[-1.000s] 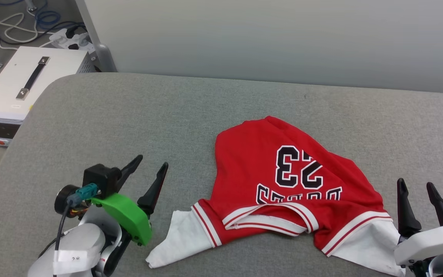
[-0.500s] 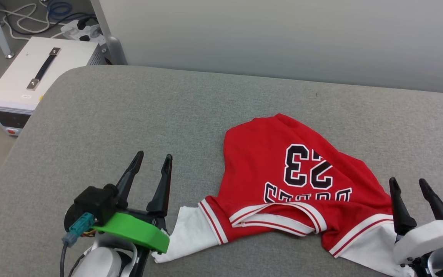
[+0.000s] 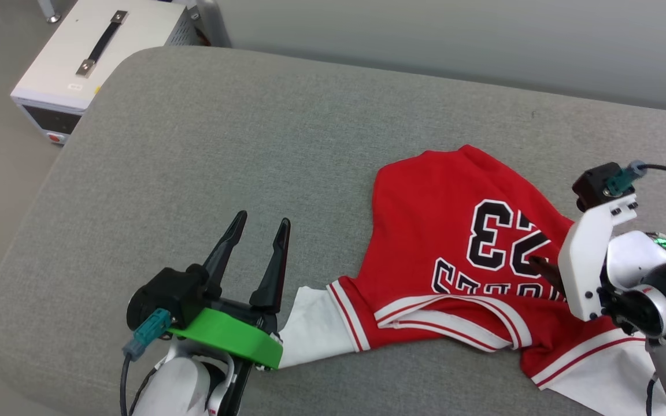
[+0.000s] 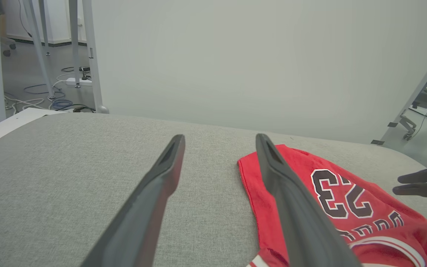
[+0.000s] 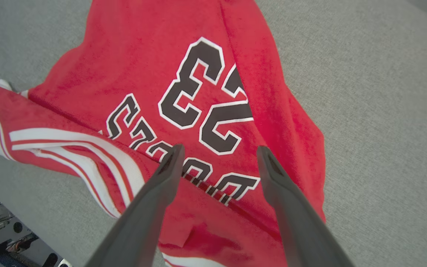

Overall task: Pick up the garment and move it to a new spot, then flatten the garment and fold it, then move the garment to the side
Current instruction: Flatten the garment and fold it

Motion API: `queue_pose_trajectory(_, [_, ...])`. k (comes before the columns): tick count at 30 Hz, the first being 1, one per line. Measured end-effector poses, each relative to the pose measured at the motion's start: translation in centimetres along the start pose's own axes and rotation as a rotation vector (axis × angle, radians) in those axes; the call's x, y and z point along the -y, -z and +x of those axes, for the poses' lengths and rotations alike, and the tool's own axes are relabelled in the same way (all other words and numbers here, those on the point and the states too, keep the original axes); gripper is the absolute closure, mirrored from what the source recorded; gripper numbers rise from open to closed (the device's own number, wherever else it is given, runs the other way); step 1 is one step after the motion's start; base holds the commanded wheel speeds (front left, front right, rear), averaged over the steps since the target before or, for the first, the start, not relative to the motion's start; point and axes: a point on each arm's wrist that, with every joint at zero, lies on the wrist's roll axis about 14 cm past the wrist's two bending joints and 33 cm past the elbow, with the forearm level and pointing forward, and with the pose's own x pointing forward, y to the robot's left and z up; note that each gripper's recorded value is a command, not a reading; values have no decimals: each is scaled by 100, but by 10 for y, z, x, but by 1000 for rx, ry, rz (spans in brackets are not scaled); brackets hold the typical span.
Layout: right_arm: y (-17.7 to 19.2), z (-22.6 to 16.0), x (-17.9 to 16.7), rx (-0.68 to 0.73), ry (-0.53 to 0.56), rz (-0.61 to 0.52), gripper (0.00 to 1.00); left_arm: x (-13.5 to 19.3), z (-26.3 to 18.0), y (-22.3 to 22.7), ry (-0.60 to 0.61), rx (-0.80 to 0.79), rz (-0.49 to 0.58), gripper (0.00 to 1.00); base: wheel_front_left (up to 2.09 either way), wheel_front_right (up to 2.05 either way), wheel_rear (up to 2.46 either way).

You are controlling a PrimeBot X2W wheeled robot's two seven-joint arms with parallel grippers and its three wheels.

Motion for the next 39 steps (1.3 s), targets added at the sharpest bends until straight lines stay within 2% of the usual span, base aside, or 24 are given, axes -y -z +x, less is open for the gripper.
queue_pose_trajectory(4, [-3, 21, -7, -159, -46, -41, 0, -9, -1, 3, -36, -10, 7, 0, 0, 0, 0])
queue_pose_trajectory(8, [-3, 44, -4, -249, -41, -88, 0, -18, -2, 4, -71, -15, 16, 0, 0, 0, 0])
queue_pose_trajectory(16, [21, 88, -9, -351, -70, -103, 0, -33, -8, 11, -127, -42, 25, 0, 0, 0, 0])
queue_pose_trajectory(22, [30, 106, -9, -383, -89, -115, 0, -41, -10, 17, -153, -65, 33, 0, 0, 0, 0])
queue_pose_trajectory(23, [30, 107, -10, -383, -94, -114, 74, -42, -10, 18, -155, -68, 33, 0, 0, 0, 0])
queue_pose_trajectory(24, [29, 108, -10, -378, -98, -111, 100, -42, -10, 19, -156, -71, 33, 0, 0, 0, 0])
queue_pose_trajectory(33, [8, 104, 18, -271, -15, -160, 100, -36, -8, 15, -135, -59, 29, 0, 0, 0, 0])
queue_pose_trajectory(39, [-17, 97, 68, -189, 120, -205, 100, -33, -8, 14, -125, -55, 27, 0, 0, 0, 0])
